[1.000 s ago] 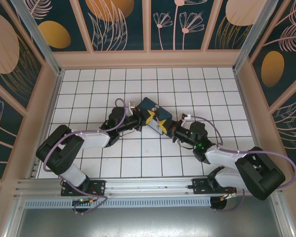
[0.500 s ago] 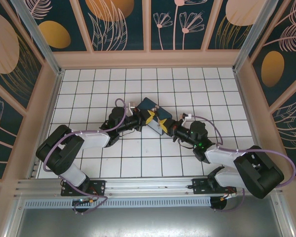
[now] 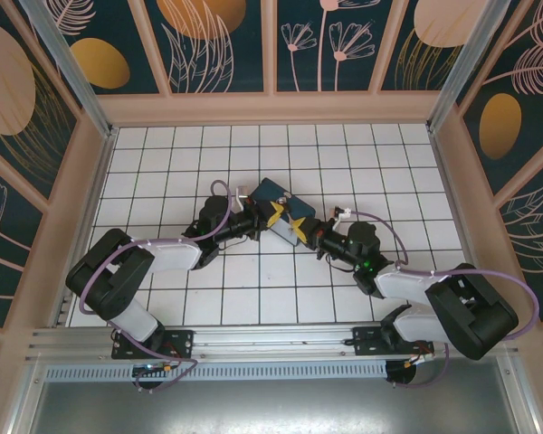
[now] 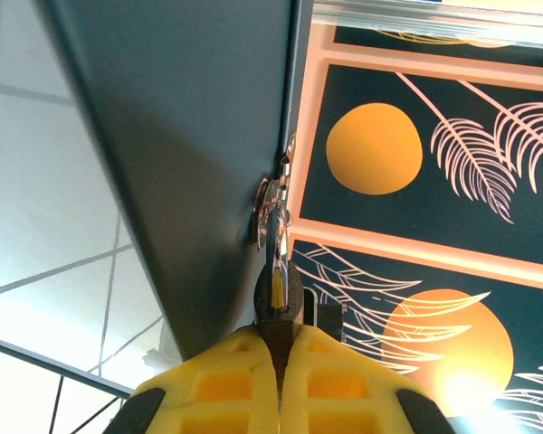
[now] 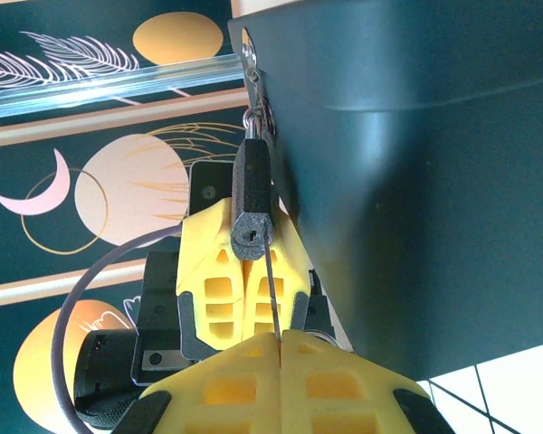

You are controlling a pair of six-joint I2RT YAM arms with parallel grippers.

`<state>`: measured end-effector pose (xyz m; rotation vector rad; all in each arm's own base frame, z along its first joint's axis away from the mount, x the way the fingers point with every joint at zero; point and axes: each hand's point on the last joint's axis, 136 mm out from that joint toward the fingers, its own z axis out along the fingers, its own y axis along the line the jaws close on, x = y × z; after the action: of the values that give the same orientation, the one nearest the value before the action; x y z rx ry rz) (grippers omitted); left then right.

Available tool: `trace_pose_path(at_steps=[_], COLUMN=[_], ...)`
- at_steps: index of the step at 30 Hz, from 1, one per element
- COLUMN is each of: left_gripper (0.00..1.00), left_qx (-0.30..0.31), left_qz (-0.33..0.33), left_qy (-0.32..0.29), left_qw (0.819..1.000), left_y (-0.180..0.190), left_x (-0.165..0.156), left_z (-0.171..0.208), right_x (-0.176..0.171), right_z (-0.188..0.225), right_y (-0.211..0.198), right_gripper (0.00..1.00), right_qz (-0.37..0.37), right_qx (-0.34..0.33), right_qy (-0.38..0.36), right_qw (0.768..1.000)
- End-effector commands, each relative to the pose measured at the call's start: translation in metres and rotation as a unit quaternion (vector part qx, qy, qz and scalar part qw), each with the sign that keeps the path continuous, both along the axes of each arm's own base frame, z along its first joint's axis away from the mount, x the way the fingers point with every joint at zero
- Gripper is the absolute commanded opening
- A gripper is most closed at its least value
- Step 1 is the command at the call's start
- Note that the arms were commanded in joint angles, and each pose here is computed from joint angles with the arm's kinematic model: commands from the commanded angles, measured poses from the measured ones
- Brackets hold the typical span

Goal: Unlock the padlock with the key

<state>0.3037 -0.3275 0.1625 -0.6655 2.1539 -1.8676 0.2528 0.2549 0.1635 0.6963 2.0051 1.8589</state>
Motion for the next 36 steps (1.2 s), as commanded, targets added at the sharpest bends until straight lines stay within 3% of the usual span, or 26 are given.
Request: trace_pose_path(at_steps=[1, 36], left_gripper=[0.02, 0.02], left_qx=[-0.036, -0.047], left_qz=[-0.003, -0.002], left_qy=[-0.044, -0.041], left_qw=[0.998, 0.998], left_y=[-0.0013, -0.0028], left_x=[0.0022, 0.0039], left_z=[0.0273, 0.0272], right_x=[0.0033, 0.0000], right_z=[0.0210, 0.0164], right_y=[0.0000, 0.0011], right_gripper=[0.00, 0.00], right_qz=[-0.003, 0.002], right_qx=[0.007, -0.006], right_qy=[-0.038, -0.032], right_qw=[0.999, 0.999])
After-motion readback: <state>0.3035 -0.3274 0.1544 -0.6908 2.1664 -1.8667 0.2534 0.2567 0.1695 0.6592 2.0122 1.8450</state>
